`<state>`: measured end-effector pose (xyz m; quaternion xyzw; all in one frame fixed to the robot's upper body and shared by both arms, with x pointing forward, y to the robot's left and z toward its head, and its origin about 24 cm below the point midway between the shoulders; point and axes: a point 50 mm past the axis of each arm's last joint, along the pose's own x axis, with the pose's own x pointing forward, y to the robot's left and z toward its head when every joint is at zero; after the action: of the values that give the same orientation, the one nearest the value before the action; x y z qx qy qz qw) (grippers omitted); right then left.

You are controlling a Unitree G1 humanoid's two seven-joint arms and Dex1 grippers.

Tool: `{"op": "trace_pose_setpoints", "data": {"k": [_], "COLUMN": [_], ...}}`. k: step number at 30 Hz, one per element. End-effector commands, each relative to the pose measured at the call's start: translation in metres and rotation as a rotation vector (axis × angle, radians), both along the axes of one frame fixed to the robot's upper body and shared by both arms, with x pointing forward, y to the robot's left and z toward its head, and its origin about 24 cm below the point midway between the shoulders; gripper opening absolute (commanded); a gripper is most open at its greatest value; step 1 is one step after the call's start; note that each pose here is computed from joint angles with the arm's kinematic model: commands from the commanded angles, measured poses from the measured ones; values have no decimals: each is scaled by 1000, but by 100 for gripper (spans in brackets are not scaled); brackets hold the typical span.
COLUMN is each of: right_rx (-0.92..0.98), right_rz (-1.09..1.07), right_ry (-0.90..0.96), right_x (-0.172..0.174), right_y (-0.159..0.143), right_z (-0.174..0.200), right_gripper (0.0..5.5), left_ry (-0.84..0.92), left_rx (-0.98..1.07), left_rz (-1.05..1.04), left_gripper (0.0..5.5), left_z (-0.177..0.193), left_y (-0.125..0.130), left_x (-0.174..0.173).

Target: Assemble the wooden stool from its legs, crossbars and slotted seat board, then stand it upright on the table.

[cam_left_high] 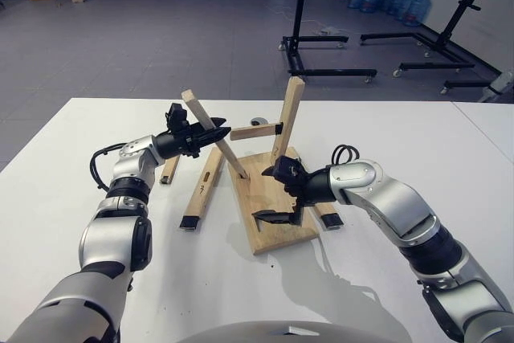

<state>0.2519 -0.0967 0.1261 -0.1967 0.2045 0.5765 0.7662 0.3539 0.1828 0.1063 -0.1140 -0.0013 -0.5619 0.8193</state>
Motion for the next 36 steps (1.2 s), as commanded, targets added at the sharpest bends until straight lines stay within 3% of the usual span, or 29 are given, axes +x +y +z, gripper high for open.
{"op": "trace_pose_setpoints", "data": {"k": [1, 14, 33, 36], "right_rx": [5, 7, 10, 10], "right_rz": [2, -1, -2, 0], "right_ry": [-1, -1, 1, 1], "right_x": [0, 0, -1, -1], "right_y": [2, 3, 4, 4], "right_z": [2, 1, 1, 1], "right_gripper": [540, 540, 540, 540], "left_ry": [-30, -37, -16, -11], "left_rx": [41, 103, -10, 56], "left_rz": [-14, -52, -13, -26], "left_gripper": [201, 201, 201, 201], "left_z": [12, 13, 10, 1], "left_y": [3, 1, 0, -2], "left_x": [4, 4, 4, 1]}}
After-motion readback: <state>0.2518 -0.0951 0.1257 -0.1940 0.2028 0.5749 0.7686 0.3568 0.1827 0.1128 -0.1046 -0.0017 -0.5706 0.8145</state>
